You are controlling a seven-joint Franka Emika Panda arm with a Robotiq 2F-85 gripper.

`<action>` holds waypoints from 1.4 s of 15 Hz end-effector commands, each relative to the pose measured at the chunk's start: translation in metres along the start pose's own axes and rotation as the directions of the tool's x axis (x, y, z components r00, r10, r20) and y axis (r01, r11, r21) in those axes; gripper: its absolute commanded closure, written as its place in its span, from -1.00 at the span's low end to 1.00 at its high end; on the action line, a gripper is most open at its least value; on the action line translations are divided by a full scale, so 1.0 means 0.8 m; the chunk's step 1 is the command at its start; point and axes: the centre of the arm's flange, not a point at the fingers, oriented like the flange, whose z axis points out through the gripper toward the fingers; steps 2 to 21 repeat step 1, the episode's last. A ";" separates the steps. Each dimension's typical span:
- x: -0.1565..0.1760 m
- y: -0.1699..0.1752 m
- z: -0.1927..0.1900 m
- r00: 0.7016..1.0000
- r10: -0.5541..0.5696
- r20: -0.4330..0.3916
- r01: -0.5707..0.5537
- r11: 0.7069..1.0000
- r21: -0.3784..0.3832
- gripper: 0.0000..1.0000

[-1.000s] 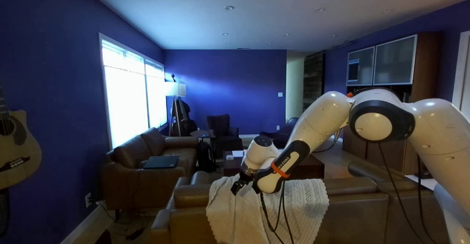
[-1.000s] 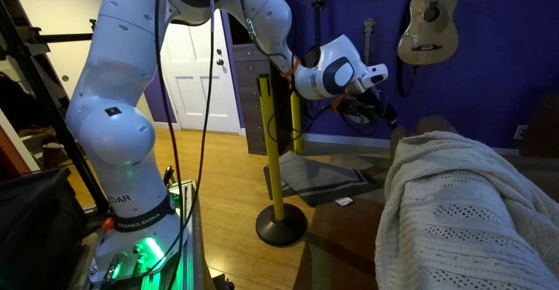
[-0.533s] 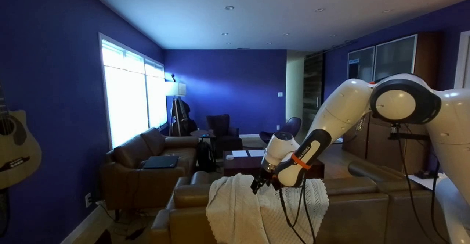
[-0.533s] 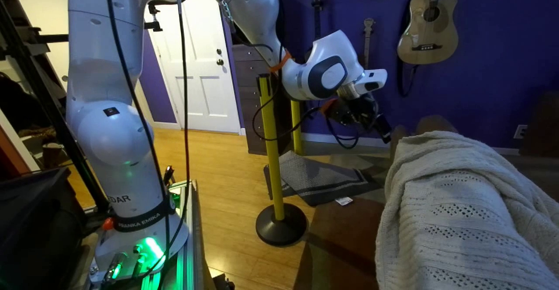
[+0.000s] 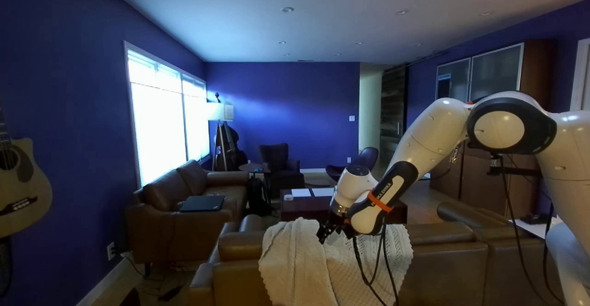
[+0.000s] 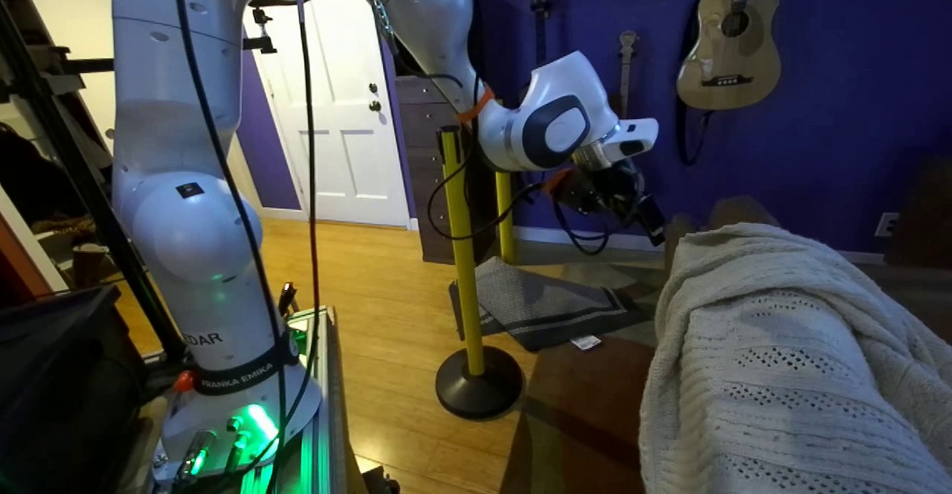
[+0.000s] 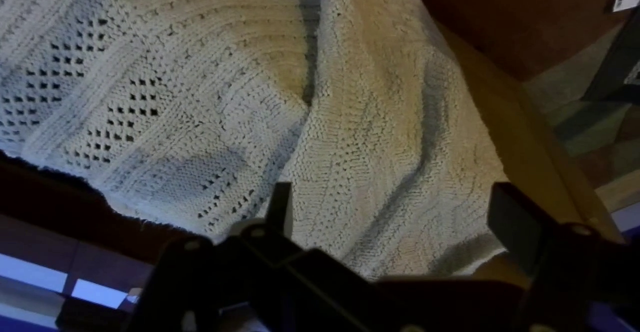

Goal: Pull the white blanket to the right, spread the white blanket a little to the left side of the couch

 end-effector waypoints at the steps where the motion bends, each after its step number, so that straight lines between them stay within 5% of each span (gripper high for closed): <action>1: 0.000 0.000 0.000 1.000 0.000 0.000 0.000 1.000 0.000 -1.00; 21: 0.000 0.000 0.000 1.000 0.000 0.000 0.000 1.000 0.000 -1.00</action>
